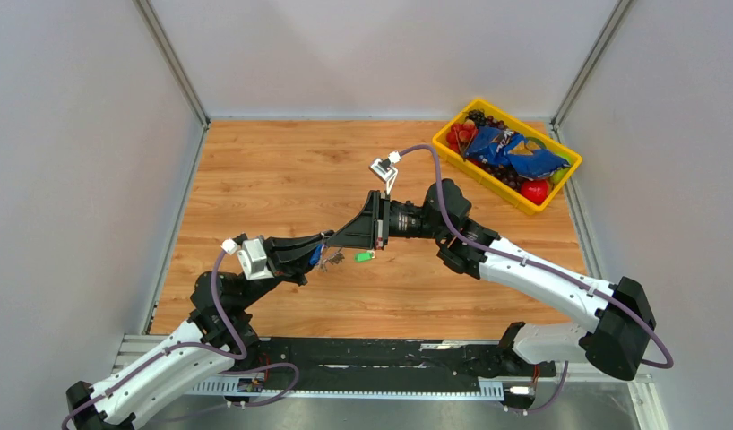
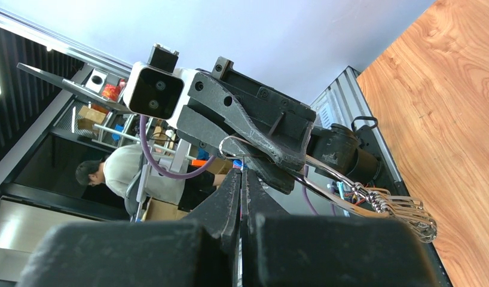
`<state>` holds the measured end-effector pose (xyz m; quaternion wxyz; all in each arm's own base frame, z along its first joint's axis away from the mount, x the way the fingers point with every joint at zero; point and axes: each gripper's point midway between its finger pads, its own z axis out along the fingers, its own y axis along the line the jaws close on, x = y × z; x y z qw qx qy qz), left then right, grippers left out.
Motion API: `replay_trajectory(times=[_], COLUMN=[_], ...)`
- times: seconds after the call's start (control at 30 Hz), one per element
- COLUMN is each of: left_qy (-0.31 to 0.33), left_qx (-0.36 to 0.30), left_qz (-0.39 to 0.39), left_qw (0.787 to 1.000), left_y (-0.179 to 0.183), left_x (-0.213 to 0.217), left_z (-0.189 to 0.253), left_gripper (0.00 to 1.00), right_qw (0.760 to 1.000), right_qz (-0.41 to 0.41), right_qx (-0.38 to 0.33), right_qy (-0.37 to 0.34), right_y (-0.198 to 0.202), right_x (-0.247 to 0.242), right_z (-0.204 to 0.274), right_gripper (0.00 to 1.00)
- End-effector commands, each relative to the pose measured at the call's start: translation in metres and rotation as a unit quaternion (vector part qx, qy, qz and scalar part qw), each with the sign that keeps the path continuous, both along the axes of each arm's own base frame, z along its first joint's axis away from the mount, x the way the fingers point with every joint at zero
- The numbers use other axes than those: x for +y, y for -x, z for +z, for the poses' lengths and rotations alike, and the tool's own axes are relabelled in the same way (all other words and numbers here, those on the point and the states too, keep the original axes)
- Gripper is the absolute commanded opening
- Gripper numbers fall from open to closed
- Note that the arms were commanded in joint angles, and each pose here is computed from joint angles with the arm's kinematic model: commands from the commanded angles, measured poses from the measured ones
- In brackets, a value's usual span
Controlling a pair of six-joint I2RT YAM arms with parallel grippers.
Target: Put the keys on the keyring
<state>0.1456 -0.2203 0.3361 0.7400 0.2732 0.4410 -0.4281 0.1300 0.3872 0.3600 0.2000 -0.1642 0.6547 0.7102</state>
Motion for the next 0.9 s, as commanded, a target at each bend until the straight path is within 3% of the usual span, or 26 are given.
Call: replay_trajectory(times=[0.0,0.87], left_qy=[0.017,0.005], left_qx=[-0.039,-0.050], left_qz=[-0.013,-0.051], left_qw=[0.999,0.997], left_y=[0.010,0.023], left_x=[0.002,-0.005], left_z=[0.015,0.011], left_gripper=[0.00,0.01], right_qw=[1.000,0.999], right_qz=[-0.010,-0.026], right_qx=[0.000,-0.009], right_qy=[-0.023,-0.046], right_y=[-0.004,-0.010], right_x=[0.004,0.005], right_z=[0.011,0.029], right_gripper=[0.00,0.00])
